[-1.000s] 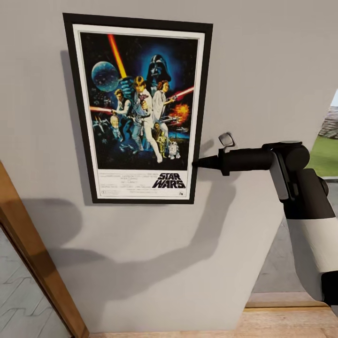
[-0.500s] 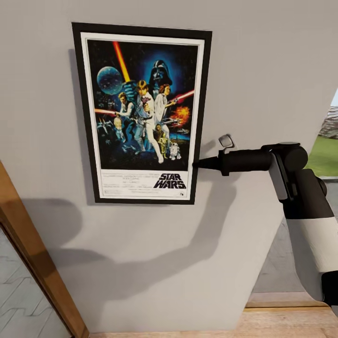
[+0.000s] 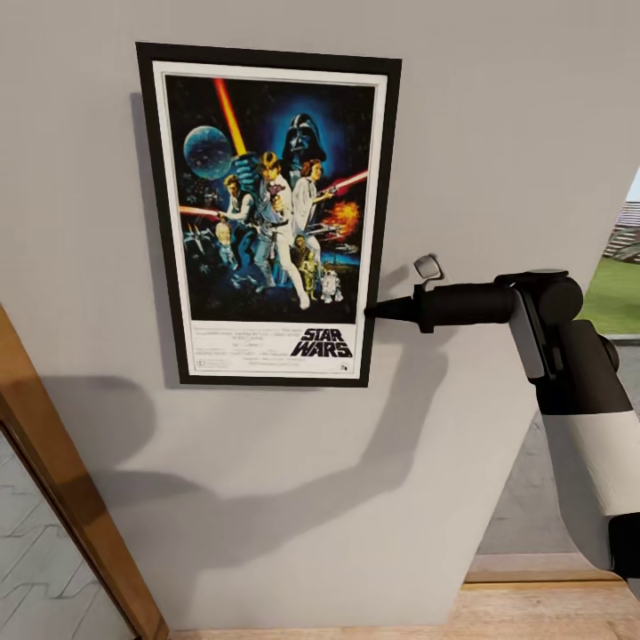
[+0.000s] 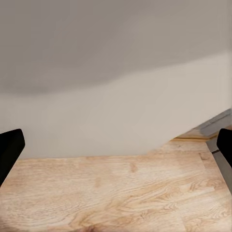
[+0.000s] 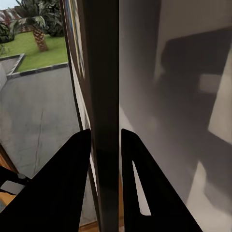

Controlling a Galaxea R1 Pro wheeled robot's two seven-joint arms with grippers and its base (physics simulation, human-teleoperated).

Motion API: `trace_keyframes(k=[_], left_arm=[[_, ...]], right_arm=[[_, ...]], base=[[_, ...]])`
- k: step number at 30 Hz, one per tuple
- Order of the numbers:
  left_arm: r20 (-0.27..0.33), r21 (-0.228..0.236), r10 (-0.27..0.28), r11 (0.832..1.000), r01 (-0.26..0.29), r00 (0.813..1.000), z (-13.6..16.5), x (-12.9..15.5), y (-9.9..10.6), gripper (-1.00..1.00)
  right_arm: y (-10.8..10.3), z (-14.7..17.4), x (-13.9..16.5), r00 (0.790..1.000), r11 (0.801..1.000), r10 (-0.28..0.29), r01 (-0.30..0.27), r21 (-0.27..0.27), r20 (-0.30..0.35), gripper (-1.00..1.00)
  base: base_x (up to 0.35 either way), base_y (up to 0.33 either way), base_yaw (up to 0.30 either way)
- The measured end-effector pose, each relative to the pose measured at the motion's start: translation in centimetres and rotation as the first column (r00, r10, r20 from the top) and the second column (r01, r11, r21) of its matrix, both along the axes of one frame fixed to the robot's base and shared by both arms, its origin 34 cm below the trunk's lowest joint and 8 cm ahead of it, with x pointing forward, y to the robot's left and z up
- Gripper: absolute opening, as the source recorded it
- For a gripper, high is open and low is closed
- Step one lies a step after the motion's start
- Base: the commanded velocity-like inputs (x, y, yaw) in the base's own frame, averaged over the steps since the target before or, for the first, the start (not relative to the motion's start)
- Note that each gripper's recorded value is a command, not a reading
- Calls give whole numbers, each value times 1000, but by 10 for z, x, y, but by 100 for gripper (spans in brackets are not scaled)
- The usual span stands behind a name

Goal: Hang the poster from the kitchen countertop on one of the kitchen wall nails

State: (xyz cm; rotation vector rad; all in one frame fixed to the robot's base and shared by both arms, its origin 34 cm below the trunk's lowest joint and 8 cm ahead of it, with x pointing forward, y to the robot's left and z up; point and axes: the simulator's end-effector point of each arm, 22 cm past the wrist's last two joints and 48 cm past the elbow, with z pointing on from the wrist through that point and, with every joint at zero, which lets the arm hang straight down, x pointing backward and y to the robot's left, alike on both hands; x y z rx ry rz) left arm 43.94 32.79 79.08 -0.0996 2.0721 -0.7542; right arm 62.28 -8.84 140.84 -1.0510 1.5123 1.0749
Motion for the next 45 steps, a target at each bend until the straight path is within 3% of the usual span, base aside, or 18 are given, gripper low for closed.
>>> trace_keyframes(k=[10, 16, 17, 45], left_arm=[[0, 2, 2, 1000, -2, 1000, 0, 0, 1, 100], [2, 2, 2, 1000, -2, 1000, 1, -1, 2, 100], [2, 2, 2, 1000, -2, 1000, 1, -1, 2, 100], [1, 3, 3, 1000, -3, 1000, 1, 0, 3, 100]], right_arm=[[1, 2, -3, 1000, 1000, 3, -3, -1, 11, -100], [3, 7, -13, 999, 999, 35, -35, 12, 8, -100], [3, 8, -13, 999, 999, 35, -35, 12, 8, 100], [4, 8, -13, 999, 999, 42, -42, 22, 2, 100]], base=[[143, 0, 0], [48, 0, 0], [18, 0, 0], [-4, -1, 0]])
